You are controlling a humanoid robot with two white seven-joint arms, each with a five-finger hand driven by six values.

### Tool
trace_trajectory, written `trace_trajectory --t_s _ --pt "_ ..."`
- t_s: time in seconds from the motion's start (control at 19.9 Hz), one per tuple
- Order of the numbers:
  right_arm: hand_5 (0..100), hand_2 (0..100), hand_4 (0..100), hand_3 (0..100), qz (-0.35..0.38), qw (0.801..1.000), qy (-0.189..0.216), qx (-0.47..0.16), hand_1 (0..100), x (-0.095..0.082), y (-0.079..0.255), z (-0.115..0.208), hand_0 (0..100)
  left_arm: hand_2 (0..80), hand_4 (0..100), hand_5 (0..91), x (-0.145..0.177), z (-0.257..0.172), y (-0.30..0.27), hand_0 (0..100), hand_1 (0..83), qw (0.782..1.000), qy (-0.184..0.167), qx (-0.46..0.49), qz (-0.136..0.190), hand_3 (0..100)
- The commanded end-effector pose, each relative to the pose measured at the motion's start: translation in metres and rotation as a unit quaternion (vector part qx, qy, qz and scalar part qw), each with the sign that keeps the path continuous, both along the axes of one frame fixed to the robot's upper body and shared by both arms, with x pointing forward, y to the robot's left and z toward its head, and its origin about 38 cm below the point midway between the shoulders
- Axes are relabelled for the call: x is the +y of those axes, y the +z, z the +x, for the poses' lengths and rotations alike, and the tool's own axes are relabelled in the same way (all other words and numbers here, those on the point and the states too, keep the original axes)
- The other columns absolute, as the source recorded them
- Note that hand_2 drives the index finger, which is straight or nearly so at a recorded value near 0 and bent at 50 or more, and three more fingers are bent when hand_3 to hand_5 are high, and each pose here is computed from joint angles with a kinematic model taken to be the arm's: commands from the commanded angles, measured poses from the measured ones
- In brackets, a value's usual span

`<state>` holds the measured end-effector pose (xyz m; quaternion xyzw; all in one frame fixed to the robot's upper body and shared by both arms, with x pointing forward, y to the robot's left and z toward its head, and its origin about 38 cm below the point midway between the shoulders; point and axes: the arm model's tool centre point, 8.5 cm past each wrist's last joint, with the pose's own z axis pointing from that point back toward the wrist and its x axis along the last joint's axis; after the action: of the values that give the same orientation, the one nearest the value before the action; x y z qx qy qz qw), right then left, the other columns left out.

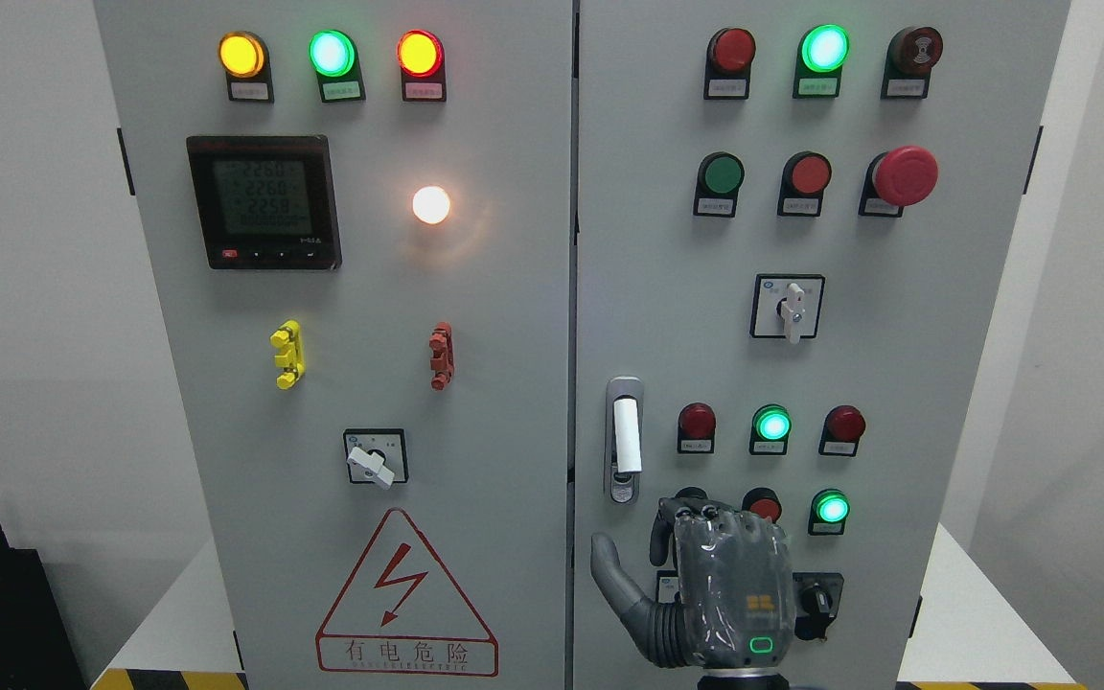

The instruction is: Release door handle

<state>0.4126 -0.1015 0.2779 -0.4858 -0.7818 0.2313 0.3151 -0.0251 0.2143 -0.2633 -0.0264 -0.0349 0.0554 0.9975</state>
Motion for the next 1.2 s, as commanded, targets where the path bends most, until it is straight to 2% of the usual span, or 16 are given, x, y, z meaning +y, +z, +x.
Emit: trace_trajectory --t_s 0.0,0.6,1.15 --pt "98 100 100 100 -0.006 1.000 0.006 0.004 36 0.004 0.008 0.006 28 0.0 0 0.0 0.000 0.005 0.000 12 38.9 1.000 -0.006 -0.008 0.000 0" --pt "98 100 100 100 -0.010 1.000 -0.004 -0.013 35 0.006 0.030 0.014 30 0.0 0 0.0 0.000 0.005 0.000 12 38.9 1.000 -0.006 -0.008 0.000 0" --pt "98 100 100 100 -0.016 1.000 -0.006 -0.009 37 0.006 0.030 0.023 31 0.0 0 0.0 0.000 0.005 0.000 12 38.9 1.000 -0.006 -0.008 0.000 0"
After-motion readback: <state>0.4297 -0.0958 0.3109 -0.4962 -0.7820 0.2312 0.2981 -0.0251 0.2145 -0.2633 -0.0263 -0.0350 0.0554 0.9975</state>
